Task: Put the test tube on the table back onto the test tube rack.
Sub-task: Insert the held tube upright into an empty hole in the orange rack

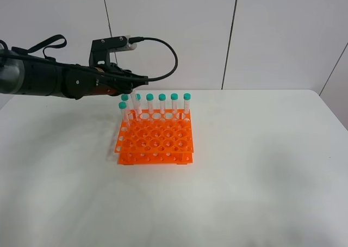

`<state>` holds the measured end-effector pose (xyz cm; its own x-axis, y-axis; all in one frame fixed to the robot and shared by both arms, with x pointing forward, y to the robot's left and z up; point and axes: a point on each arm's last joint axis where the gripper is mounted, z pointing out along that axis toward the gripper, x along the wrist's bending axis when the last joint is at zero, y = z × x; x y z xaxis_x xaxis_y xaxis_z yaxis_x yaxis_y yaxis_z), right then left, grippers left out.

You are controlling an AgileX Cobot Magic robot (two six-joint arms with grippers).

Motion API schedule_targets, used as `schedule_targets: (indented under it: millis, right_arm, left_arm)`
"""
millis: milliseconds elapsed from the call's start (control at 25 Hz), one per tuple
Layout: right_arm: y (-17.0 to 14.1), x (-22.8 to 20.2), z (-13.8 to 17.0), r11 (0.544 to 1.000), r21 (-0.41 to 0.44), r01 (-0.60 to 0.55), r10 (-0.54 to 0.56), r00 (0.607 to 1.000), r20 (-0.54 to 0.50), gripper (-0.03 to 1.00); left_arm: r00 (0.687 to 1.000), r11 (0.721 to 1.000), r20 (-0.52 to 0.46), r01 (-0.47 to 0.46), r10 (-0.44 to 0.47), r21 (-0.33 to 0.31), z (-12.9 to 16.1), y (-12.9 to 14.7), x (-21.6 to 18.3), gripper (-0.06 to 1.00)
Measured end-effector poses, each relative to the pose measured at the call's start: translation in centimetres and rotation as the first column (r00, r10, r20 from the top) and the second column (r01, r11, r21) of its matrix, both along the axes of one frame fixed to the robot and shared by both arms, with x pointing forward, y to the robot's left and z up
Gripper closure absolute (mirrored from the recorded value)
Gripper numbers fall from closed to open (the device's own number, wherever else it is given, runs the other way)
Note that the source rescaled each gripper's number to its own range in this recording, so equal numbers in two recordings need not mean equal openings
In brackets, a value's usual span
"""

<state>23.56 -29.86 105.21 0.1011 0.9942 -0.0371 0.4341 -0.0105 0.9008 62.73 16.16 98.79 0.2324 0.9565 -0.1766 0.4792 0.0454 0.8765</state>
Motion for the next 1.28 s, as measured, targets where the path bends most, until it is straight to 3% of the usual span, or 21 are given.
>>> schedule_targets:
  millis: [1280]
  right_arm:
    - [0.0,0.0,0.0,1.0,0.0,0.0,0.0,1.0,0.0,0.61]
  left_arm:
    - [1.0,1.0,0.01,0.004,-0.004,0.005,-1.8,0.1,-1.2,0.94]
